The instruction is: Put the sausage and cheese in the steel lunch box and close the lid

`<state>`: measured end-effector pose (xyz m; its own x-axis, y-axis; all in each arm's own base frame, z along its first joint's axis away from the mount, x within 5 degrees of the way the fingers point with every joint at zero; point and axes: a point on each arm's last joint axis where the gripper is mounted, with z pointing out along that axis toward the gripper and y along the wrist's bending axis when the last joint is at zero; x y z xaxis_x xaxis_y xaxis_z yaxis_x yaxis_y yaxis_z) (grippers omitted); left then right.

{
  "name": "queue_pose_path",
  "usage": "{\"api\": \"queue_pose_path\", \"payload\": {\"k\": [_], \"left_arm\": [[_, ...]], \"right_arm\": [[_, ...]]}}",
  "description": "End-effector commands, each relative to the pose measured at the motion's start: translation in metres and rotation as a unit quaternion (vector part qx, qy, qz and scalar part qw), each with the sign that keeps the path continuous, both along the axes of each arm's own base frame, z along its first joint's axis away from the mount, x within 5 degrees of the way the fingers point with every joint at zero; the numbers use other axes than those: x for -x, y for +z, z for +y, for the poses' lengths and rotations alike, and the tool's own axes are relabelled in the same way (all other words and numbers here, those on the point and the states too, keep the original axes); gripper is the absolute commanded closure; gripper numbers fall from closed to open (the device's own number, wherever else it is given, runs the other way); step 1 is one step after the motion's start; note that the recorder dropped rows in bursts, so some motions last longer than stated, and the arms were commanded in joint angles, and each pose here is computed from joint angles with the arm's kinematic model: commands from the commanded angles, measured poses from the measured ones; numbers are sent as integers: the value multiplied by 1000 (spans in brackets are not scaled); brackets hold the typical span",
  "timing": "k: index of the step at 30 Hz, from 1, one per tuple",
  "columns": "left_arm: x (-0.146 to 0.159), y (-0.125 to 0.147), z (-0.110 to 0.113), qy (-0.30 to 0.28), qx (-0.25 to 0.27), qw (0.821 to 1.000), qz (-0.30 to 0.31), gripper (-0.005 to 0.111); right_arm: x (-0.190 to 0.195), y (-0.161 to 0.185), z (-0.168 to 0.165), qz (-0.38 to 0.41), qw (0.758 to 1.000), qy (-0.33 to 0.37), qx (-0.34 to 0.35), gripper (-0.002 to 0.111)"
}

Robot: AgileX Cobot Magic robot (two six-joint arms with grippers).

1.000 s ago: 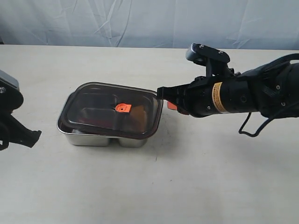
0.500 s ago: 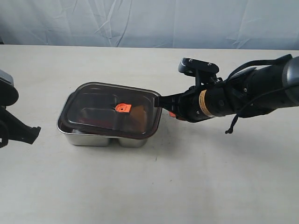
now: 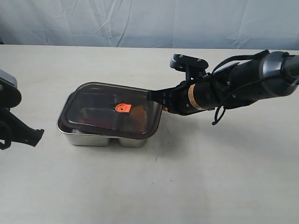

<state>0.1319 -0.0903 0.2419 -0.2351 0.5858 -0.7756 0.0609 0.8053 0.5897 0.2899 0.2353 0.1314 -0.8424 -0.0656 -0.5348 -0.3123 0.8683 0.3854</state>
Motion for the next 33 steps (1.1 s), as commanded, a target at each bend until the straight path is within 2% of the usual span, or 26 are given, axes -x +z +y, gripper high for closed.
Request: {"api": "queue_pose_path", "payload": {"k": [1, 11, 23, 33], "left_arm": [[0, 2, -2, -8, 11, 1000, -1, 106], [0, 1, -3, -14, 12, 1000, 2, 106], [0, 1, -3, -14, 12, 1000, 2, 106], [0, 1, -3, -14, 12, 1000, 2, 106]], "right_arm": [[-4, 3, -1, -4, 1000, -15, -1, 109], [-10, 12, 11, -7, 1000, 7, -29, 109], [-11, -13, 12, 23, 1000, 3, -16, 109], [-20, 7, 29, 10, 998, 34, -61, 109]]}}
